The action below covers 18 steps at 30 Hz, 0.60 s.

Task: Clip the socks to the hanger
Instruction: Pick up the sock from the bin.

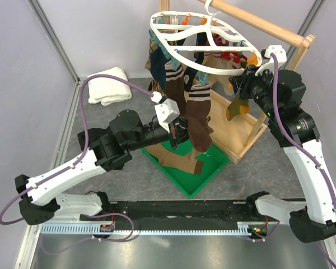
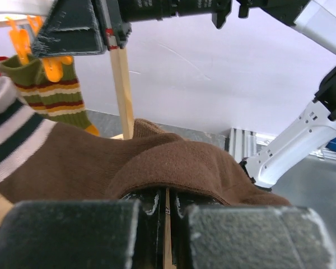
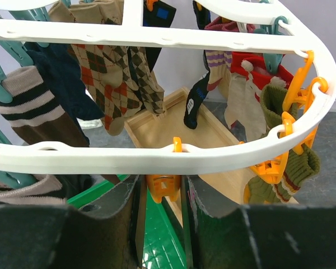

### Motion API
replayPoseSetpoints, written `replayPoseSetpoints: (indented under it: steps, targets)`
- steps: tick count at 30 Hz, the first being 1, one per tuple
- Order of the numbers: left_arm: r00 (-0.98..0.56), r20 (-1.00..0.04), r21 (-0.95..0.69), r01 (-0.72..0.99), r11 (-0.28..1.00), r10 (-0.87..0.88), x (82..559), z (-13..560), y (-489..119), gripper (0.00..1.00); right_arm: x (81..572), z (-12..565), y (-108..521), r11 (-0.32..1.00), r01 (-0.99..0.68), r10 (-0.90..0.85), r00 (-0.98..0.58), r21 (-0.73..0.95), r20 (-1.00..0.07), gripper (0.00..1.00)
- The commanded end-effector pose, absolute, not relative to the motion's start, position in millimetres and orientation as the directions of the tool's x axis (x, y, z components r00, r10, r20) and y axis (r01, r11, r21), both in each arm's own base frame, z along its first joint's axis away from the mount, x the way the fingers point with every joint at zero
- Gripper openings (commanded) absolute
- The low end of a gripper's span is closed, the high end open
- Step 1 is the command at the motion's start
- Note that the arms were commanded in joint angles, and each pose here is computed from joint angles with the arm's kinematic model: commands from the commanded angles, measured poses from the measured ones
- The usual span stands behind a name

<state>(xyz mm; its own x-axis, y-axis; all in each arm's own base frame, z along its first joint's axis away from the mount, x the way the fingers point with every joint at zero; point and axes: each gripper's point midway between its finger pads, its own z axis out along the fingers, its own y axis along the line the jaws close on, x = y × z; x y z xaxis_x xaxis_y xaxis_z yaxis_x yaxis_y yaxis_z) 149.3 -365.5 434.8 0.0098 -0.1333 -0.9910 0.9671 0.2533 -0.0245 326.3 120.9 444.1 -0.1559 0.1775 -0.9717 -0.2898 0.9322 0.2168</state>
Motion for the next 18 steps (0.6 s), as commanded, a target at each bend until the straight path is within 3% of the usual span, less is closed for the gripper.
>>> replayPoseSetpoints:
  steps: [1, 9, 18]
  targets:
    - [0.011, -0.975, -0.011, 0.995, 0.096, -0.221, 123.8, 470.3, -375.1, 0.02, 319.7, 436.7, 128.3, 0.919, -0.32, 0.17, -0.209, 0.231, -0.963, 0.0]
    - [-0.06, -0.989, -0.03, 0.977, -0.209, -0.139, 56.8, 436.9, -411.6, 0.02, 321.6, 434.2, 128.5, 0.92, -0.318, 0.165, -0.213, 0.228, -0.963, 0.0]
    - [0.005, -0.999, 0.017, 0.953, -0.303, -0.04, 13.6, 393.9, -392.2, 0.02, 324.5, 432.3, 127.5, 0.924, -0.309, 0.163, -0.216, 0.225, -0.963, 0.0]
